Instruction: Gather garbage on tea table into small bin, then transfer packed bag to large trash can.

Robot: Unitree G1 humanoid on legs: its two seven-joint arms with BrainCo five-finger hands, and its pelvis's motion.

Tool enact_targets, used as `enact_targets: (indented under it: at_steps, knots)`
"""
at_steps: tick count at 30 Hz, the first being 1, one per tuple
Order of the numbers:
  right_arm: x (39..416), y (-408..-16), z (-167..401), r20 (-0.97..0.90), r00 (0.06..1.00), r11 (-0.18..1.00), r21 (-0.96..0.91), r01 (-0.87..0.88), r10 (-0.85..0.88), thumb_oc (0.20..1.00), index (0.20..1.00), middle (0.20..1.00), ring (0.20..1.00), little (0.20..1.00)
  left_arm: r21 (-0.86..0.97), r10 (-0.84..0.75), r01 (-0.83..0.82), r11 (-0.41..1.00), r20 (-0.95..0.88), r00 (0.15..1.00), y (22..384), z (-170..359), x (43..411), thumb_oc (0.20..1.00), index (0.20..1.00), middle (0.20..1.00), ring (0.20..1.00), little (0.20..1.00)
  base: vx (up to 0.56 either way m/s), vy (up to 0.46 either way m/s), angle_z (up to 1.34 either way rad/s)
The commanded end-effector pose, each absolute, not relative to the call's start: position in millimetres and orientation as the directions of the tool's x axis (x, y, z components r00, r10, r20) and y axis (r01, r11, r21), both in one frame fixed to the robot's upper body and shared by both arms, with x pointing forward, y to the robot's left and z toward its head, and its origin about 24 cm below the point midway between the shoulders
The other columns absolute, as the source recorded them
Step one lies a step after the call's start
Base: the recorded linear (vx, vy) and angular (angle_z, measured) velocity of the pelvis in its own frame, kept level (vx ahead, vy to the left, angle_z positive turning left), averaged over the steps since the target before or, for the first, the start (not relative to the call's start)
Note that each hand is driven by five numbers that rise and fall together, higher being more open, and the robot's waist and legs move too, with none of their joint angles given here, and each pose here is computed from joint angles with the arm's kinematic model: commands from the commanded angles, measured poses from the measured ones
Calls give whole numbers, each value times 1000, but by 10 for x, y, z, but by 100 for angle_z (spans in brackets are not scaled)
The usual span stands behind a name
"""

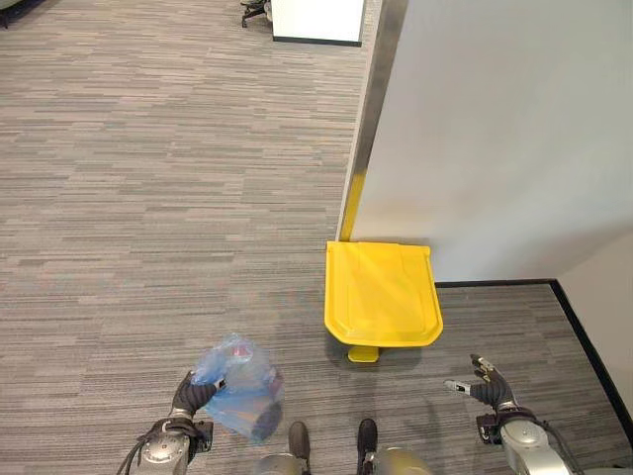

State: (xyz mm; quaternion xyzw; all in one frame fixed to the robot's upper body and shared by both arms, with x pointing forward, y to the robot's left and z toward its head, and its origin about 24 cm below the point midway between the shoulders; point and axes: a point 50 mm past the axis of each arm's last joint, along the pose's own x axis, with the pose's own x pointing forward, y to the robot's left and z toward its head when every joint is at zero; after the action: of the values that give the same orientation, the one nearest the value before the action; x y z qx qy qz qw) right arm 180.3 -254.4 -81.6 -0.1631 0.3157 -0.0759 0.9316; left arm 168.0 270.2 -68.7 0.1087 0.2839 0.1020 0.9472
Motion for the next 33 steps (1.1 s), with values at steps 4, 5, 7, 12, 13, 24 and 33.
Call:
enact_targets:
  at_steps: [4,5,7,12,13,24,33]
  knots:
    - [1960,-2610,-664,-486,829,927,-361,99,-277,1000,1000,1000,1000,1000,301,278,-165,939,-385,880,2862,-415,1919,200,200,200,200,200,228,-5,40]
    - [1944,-2641,-667,-486,824,925,-364,112,-291,1000,1000,1000,1000,1000,298,280,-168,940,-386,879,2860,-421,1926,200,200,200,200,200,226,-23,37]
    - [1926,-2672,-669,-488,819,921,-370,120,-303,1000,1000,1000,1000,1000,299,279,-167,939,-385,879,2858,-420,1933,200,200,200,200,200,161,-35,52]
    - [1790,-2861,-715,-507,770,906,-366,214,-387,1000,1000,1000,1000,1000,276,284,-183,944,-390,876,2828,-452,1914,200,200,200,200,200,345,-148,45]
    - [1802,-2878,-702,-501,771,903,-367,222,-393,1000,1000,1000,1000,1000,272,284,-185,944,-394,874,2825,-459,1907,200,200,200,200,200,152,-87,17]
    - [1995,-2672,-644,-487,830,928,-360,94,-273,1000,1000,1000,1000,1000,265,224,-123,956,-396,890,2729,-462,1951,200,200,200,200,200,21,-2,-7]
    - [2659,-1997,-225,-321,946,914,-370,-167,43,1000,1000,1000,1000,1000,278,89,14,960,-357,930,2477,-384,2151,200,200,200,200,200,-3,7,-7]
